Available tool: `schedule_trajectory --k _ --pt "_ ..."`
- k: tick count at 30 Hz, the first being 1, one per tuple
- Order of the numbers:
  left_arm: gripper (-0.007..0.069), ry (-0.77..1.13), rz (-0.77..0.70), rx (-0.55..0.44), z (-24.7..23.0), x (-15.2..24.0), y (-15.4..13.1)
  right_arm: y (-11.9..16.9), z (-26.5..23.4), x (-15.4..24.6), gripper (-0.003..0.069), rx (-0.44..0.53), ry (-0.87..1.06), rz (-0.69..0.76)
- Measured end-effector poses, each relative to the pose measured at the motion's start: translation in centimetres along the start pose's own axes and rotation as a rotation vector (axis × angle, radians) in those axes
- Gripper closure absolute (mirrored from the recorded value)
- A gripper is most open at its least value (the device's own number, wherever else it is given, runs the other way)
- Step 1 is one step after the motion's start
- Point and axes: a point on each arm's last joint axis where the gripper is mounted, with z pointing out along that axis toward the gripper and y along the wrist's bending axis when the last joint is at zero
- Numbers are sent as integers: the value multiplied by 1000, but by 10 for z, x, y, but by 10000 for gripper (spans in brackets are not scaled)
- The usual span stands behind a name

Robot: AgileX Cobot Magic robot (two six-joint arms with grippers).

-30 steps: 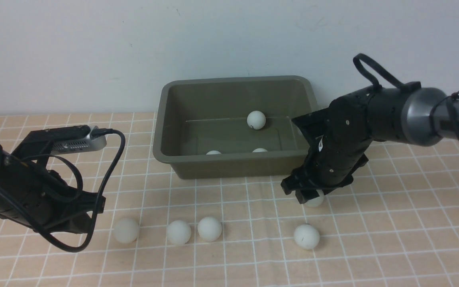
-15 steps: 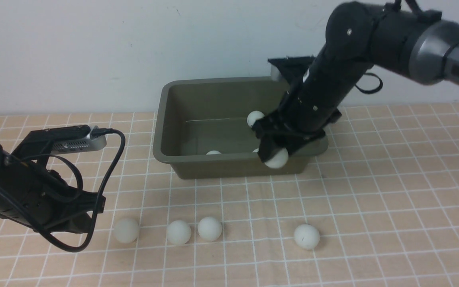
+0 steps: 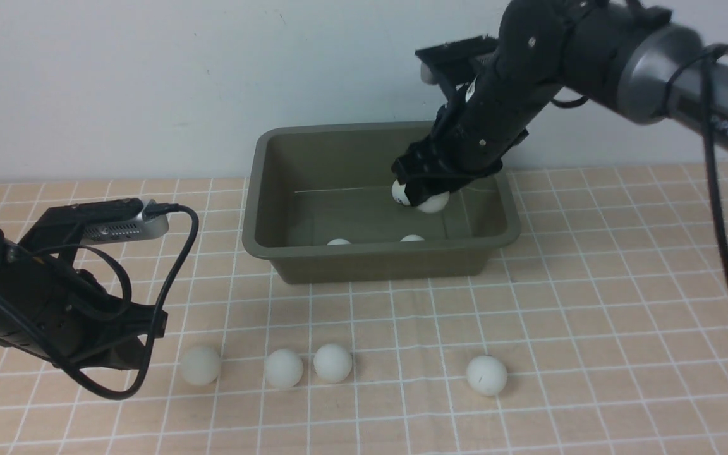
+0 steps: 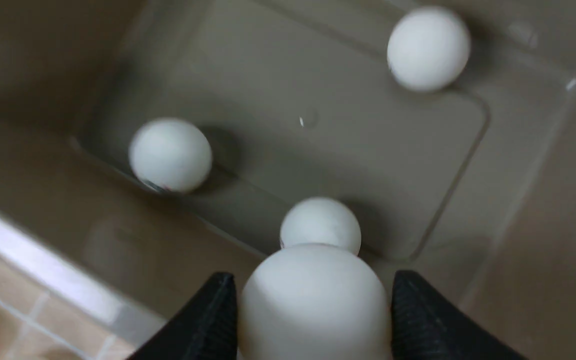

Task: Put the table tennis balls into the box on the light coffee tablecloth.
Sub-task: 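Release the ping pong ball into the bin and lift the gripper away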

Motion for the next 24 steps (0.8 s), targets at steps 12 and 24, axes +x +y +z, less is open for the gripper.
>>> schedule_trajectory --k 12,24 --pt "680 0 1 0 0 0 0 -3 18 2 204 3 10 -8" --pt "680 5 1 1 0 0 0 2 -46 -24 118 36 -35 -29"
